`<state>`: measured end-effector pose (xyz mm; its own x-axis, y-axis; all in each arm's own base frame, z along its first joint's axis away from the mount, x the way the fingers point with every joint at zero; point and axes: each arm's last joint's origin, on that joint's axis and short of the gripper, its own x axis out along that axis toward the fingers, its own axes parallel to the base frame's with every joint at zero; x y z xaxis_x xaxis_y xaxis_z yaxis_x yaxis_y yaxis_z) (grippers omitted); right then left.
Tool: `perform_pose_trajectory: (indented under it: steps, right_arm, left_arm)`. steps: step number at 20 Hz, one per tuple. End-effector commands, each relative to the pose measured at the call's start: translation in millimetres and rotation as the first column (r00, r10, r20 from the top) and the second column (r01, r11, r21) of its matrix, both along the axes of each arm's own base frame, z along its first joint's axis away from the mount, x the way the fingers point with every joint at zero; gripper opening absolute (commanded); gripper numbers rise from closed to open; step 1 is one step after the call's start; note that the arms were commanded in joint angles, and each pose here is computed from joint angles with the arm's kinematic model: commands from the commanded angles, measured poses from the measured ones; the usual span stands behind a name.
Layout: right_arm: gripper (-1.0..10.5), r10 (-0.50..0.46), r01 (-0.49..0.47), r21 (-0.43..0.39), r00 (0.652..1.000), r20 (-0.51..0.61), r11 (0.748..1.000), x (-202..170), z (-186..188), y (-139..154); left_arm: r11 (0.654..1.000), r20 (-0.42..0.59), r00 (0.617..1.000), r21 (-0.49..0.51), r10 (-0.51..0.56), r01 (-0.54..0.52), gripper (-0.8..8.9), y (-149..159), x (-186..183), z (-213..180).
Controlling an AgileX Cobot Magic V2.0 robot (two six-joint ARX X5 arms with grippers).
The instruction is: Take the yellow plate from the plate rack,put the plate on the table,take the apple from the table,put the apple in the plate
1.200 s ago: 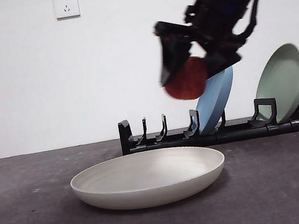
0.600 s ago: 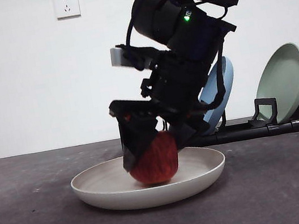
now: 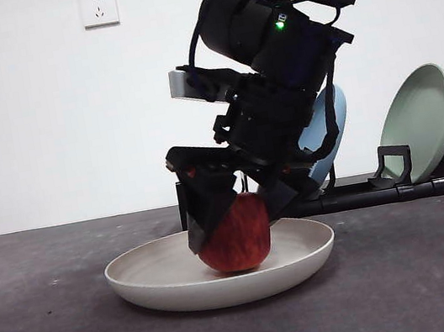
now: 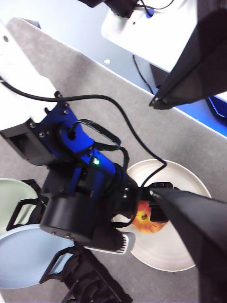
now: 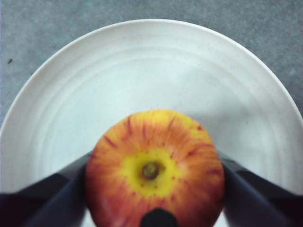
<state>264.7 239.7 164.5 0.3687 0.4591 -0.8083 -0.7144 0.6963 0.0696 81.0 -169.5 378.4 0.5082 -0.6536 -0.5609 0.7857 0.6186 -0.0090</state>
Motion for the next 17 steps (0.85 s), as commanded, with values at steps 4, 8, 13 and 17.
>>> perform_pose_trajectory:
  steps: [4,8,13,17]
  right_arm:
    - [6.1,-0.013,0.011,0.042,0.999,0.032,0.999,-5.8,22.3,-5.0]
    - [6.1,-0.014,0.009,0.076,0.997,0.071,0.997,-22.5,63.2,-19.9]
    - [6.0,-0.009,0.005,0.075,0.998,0.061,0.997,-76.5,127.5,-67.7]
    - [5.9,-0.013,0.011,0.049,1.0,0.024,0.999,-129.3,158.1,-114.7]
  left_arm:
    - [1.0,-0.009,1.0,0.012,0.004,-0.004,2.83,0.2,-0.4,-2.7]
    - [1.0,-0.012,1.0,0.019,0.004,-0.004,2.83,0.5,-0.7,-3.3]
    - [0.998,-0.032,0.999,0.065,0.006,-0.004,2.83,3.3,-1.8,-7.1]
    - [0.996,-0.045,0.999,0.093,0.006,-0.002,2.83,5.0,-2.6,-9.4]
